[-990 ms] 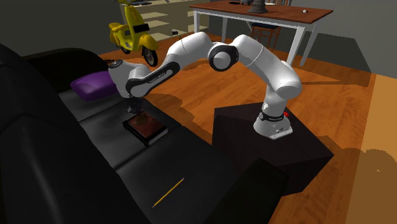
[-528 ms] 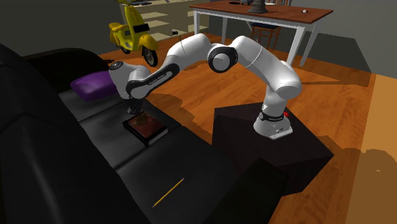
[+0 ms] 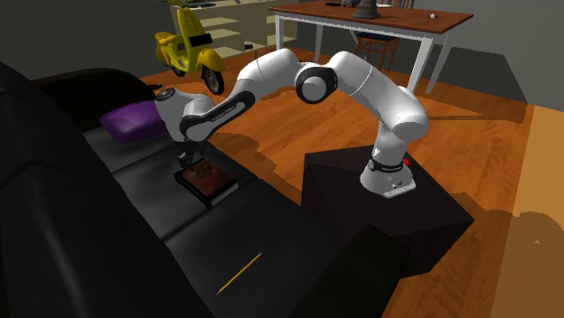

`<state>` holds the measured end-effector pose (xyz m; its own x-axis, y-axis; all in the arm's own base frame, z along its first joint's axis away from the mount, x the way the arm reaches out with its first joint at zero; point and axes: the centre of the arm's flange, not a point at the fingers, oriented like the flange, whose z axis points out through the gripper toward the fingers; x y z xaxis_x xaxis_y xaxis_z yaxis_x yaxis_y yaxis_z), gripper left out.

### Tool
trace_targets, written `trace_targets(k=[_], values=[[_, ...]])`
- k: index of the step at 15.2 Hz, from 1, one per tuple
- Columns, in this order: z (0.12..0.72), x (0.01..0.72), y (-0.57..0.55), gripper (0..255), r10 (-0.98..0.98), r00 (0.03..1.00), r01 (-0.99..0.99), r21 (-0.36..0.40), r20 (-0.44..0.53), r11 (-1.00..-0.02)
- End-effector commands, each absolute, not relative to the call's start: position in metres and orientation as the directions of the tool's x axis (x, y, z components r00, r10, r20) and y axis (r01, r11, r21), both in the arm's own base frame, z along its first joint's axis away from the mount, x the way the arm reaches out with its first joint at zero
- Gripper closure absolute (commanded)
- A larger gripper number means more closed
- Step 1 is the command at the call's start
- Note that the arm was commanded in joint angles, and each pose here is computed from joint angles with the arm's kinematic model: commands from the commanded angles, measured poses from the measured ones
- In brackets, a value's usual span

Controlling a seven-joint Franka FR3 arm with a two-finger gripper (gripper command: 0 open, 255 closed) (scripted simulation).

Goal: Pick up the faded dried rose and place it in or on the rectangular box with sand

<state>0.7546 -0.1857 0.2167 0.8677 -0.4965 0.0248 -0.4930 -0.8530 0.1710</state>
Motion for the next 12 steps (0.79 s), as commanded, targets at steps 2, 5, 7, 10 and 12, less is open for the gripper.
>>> trace_targets(k=[2,5,7,10,12], values=[[0.242,0.756,-0.182,0,-0.497,0.868,-0.493,0.171,0.025,-0.853],[0.266,0.758,-0.178,0,-0.497,0.868,-0.493,0.171,0.025,-0.853],[0.266,0.758,-0.178,0,-0.497,0.868,-0.493,0.171,0.025,-0.853],[0.266,0.758,-0.178,0,-0.497,0.868,-0.493,0.171,0.025,-0.853],[0.266,0.758,-0.178,0,-0.497,0.868,-0.493,0.171,0.025,-0.853]])
